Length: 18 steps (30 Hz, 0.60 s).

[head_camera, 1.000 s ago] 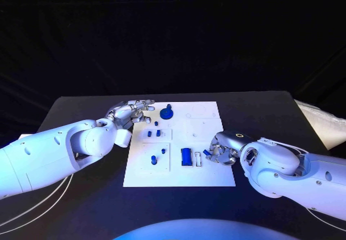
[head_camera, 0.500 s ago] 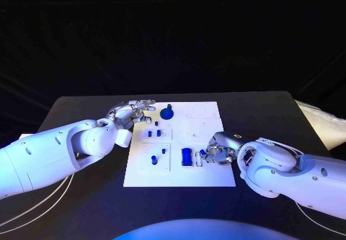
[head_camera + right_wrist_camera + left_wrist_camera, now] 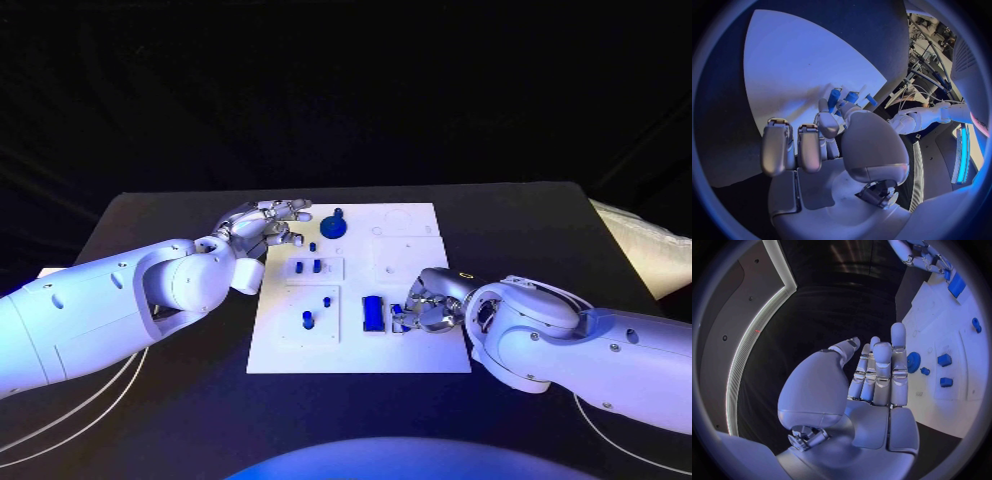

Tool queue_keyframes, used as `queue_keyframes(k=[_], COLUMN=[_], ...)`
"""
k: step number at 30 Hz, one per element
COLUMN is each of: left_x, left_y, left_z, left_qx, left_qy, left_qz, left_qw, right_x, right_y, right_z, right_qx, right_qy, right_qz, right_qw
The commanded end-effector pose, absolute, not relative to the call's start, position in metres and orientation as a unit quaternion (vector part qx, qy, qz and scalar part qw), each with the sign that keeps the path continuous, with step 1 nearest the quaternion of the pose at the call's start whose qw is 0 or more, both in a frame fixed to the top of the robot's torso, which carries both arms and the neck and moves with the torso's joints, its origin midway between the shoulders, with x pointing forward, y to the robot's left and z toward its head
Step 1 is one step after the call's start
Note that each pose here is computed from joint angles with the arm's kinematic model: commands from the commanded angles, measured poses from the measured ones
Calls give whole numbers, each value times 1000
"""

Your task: Assemble the parts on the task board

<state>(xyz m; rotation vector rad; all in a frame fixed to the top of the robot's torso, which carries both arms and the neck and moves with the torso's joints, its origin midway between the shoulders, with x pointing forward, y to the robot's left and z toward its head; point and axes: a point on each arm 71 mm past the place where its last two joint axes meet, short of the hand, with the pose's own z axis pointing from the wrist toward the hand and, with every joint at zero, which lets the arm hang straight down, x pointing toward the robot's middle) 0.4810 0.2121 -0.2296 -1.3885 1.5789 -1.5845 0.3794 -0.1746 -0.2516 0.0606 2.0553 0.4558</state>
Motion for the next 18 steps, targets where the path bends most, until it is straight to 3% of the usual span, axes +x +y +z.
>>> queue_keyframes(k=[1, 18], left_x=[480, 480], left_y=[209, 208], left_z=[-228, -228], left_qx=[-503, -503], left_qy=[581, 582], left_qz=[-590, -591], left_qw=[245, 243], right_x=[379, 382], right_y=[-173, -171], right_z=[-253, -255], right_qx=[22, 12], right_qy=[854, 853], right_qz=[185, 180], right_qw=[486, 490])
